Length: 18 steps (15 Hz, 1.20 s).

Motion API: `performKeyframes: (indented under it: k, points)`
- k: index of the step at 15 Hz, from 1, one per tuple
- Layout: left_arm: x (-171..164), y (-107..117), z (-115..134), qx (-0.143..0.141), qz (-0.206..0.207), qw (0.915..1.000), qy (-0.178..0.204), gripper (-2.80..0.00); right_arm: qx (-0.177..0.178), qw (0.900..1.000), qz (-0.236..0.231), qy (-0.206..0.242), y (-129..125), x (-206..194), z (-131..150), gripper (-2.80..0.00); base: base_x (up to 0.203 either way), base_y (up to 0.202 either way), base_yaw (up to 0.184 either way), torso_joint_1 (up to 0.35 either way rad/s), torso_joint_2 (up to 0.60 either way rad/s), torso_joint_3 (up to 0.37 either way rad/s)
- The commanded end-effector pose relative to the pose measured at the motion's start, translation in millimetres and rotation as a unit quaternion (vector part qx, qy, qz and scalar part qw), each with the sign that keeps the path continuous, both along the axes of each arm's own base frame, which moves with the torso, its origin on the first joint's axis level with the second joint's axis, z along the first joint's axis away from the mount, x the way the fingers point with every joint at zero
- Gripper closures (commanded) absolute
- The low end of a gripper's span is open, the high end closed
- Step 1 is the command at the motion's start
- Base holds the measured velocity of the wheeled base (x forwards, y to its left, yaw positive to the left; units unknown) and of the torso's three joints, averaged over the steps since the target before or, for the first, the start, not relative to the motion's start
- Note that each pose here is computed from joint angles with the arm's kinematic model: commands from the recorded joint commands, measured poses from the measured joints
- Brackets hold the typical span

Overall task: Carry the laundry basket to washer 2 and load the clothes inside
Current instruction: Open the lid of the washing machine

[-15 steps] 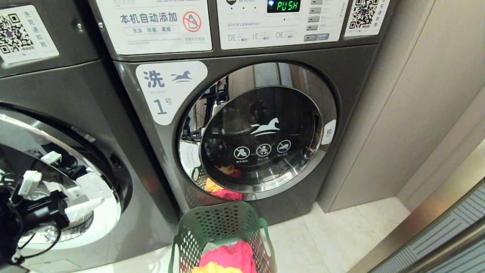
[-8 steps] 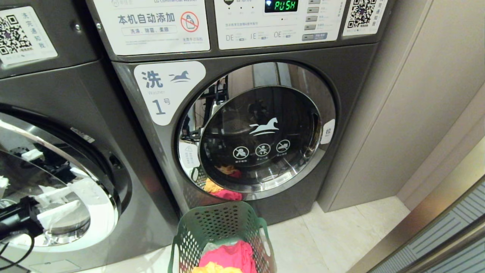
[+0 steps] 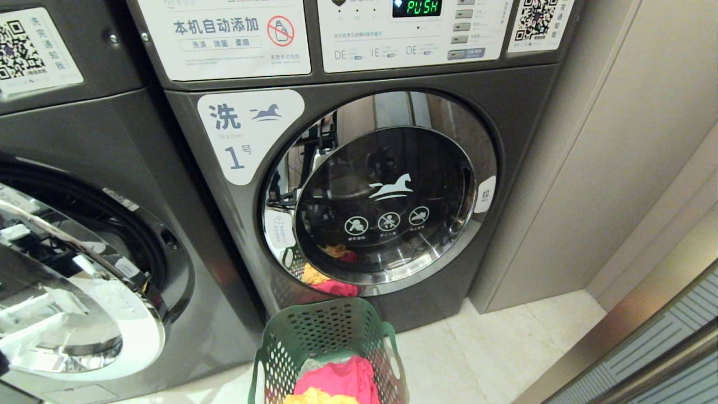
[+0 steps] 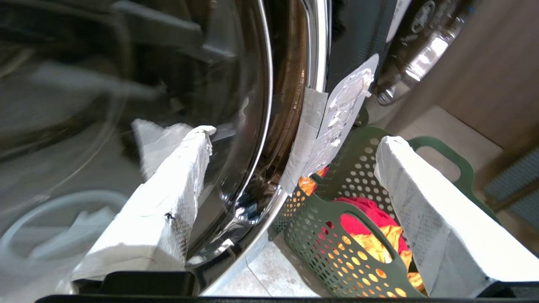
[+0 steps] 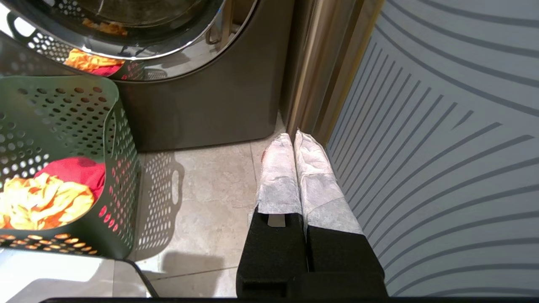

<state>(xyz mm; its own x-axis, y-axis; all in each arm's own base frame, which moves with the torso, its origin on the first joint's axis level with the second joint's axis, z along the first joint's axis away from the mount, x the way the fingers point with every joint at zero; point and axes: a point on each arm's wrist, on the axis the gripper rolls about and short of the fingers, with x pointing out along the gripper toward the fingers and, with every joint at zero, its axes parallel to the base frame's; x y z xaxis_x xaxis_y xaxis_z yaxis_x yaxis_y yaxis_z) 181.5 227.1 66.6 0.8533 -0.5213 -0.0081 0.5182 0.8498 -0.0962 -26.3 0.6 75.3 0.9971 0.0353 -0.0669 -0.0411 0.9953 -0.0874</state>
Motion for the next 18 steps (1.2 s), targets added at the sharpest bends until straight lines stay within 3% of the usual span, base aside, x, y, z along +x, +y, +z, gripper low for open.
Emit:
performKeyframes:
  k: [1,2,4,7,8,9,10,11,12,15,17,18]
  points:
    - [-46,-6,34,0.033,0.068,0.997,-0.019,-2.8,0.0,1.0,0.001,0.001,0,0,0,0.0,0.0,0.0,0.0,0.0,0.0,0.0]
    - [-71,-5,47,0.045,0.117,0.9918,-0.023,-2.8,0.0,1.0,0.001,0.001,0,0,0,0.0,0.0,0.0,0.0,0.0,0.0,0.0]
    - [-122,-15,76,0.079,0.211,0.9736,-0.032,-2.8,0.0,1.0,0.001,0.001,0,0,0,0.0,0.0,0.0,0.0,0.0,0.0,0.0]
    - [-172,-59,121,0.126,0.335,0.933,-0.035,-2.8,0.0,1.0,0.001,0.001,0,0,0,0.0,0.0,0.0,0.0,0.0,0.0,0.0]
    - [-178,-77,135,0.134,0.381,0.9141,-0.037,-2.8,0.0,1.0,0.001,0.001,0,0,0,0.0,0.0,0.0,0.0,0.0,0.0,0.0]
    - [-180,-95,148,0.132,0.439,0.8877,-0.045,-2.8,0.0,1.0,0.001,0.001,0,0,0,0.0,0.0,0.0,0.0,0.0,0.0,0.0]
    - [-180,-109,158,0.129,0.495,0.8575,-0.059,-2.8,0.0,1.0,0.001,0.001,0,0,0,0.0,0.0,0.0,0.0,0.0,0.0,0.0]
    - [-180,-120,170,0.128,0.552,0.8199,-0.083,-2.8,0.0,1.0,0.002,0.001,0,0,0,0.0,0.0,0.0,0.0,0.0,0.0,0.0]
    - [-179,-127,190,0.143,0.583,0.7919,-0.113,-2.8,0.0,1.0,0.001,0.001,0,0,0,0.0,0.0,0.0,0.0,0.0,0.0,0.0]
    - [-175,-142,255,0.21,0.589,0.7613,-0.172,-2.8,0.0,1.0,0.002,0.001,0,0,0,0.0,0.0,0.0,0.0,0.0,0.0,0.0]
    - [-173,-154,294,0.222,0.589,0.7551,-0.184,-2.8,0.0,1.0,0.002,0.001,0,0,0,0.0,0.0,0.0,0.0,0.0,0.0,0.0]
    - [-173,-156,305,0.196,0.595,0.7606,-0.169,-2.8,0.0,1.0,0.001,0.001,0,0,0,0.0,0.0,0.0,0.0,0.0,0.0,0.0]
